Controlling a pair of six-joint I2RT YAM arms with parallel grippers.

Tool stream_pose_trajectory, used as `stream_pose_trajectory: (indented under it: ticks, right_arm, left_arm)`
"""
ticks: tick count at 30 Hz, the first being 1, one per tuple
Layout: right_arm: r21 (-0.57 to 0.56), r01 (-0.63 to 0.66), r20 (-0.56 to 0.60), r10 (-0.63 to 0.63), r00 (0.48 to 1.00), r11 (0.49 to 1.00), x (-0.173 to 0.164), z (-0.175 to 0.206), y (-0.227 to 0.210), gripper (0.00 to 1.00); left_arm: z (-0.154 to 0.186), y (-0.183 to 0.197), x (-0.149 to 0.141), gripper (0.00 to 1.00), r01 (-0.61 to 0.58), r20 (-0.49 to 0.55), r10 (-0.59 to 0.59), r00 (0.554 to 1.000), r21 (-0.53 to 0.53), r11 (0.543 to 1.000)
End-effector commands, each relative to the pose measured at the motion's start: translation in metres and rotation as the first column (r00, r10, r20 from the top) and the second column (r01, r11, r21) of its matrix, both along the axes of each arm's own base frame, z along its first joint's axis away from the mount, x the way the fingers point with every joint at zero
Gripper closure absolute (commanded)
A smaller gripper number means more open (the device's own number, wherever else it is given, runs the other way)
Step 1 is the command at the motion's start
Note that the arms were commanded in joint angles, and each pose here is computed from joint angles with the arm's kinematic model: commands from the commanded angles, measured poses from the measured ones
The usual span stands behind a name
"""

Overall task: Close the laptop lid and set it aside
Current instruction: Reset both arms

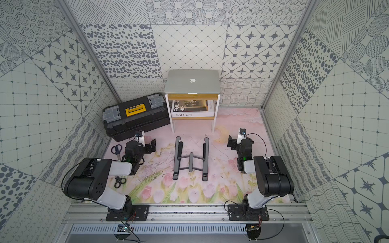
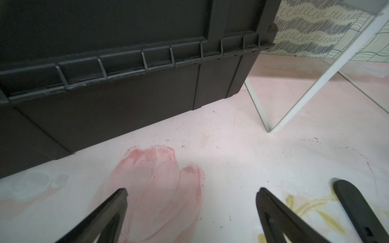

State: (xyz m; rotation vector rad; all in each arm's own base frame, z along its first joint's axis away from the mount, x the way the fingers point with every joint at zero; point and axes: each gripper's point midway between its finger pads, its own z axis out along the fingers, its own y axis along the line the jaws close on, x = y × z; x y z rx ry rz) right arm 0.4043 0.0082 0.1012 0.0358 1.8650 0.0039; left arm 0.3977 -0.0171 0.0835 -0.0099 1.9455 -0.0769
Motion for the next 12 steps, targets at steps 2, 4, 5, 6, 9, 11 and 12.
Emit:
stream_pose_trajectory:
  ticks: [2, 4, 5, 6, 9, 11, 12]
  right_arm:
    - [-0.008, -0.013, 0.019, 0.014, 1.000, 1.000, 0.0022, 0.0067, 0.0025, 0.03]
    - [-0.007, -0.014, 0.019, 0.014, 1.000, 1.000, 0.0024, 0.0069, 0.0026, 0.03]
    - [-0.008, -0.015, 0.018, 0.015, 1.000, 1.000, 0.0024, 0.0067, 0.0027, 0.03]
    - [-0.008, -0.016, 0.018, 0.016, 1.000, 1.000, 0.0025, 0.0067, 0.0029, 0.03]
    - [-0.007, -0.016, 0.018, 0.017, 1.000, 1.000, 0.0025, 0.0066, 0.0031, 0.03]
    - [-0.007, -0.016, 0.018, 0.016, 1.000, 1.000, 0.0024, 0.0067, 0.0030, 0.03]
    - [-0.008, -0.016, 0.019, 0.016, 1.000, 1.000, 0.0023, 0.0067, 0.0030, 0.03]
  left_arm:
    - [-0.0031, -0.0004, 0.0005, 0.02, 0.009, -0.018, -0.009, 1.000, -0.009, 1.000]
    - [-0.0034, -0.0008, 0.0003, 0.02, 0.011, -0.019, -0.011, 1.000, -0.008, 1.000]
    - [-0.0035, -0.0012, 0.0002, 0.01, 0.011, -0.019, -0.012, 1.000, -0.009, 1.000]
    - [-0.0033, -0.0003, 0.0004, 0.01, 0.009, -0.019, -0.010, 1.000, -0.008, 1.000]
    - [-0.0038, -0.0007, 0.0002, 0.01, 0.010, -0.020, -0.010, 1.000, -0.009, 1.000]
    - [-0.0039, -0.0003, 0.0002, 0.01, 0.009, -0.020, -0.009, 1.000, -0.008, 1.000]
    - [-0.0040, -0.0005, 0.0001, 0.01, 0.009, -0.021, -0.009, 1.000, -0.009, 1.000]
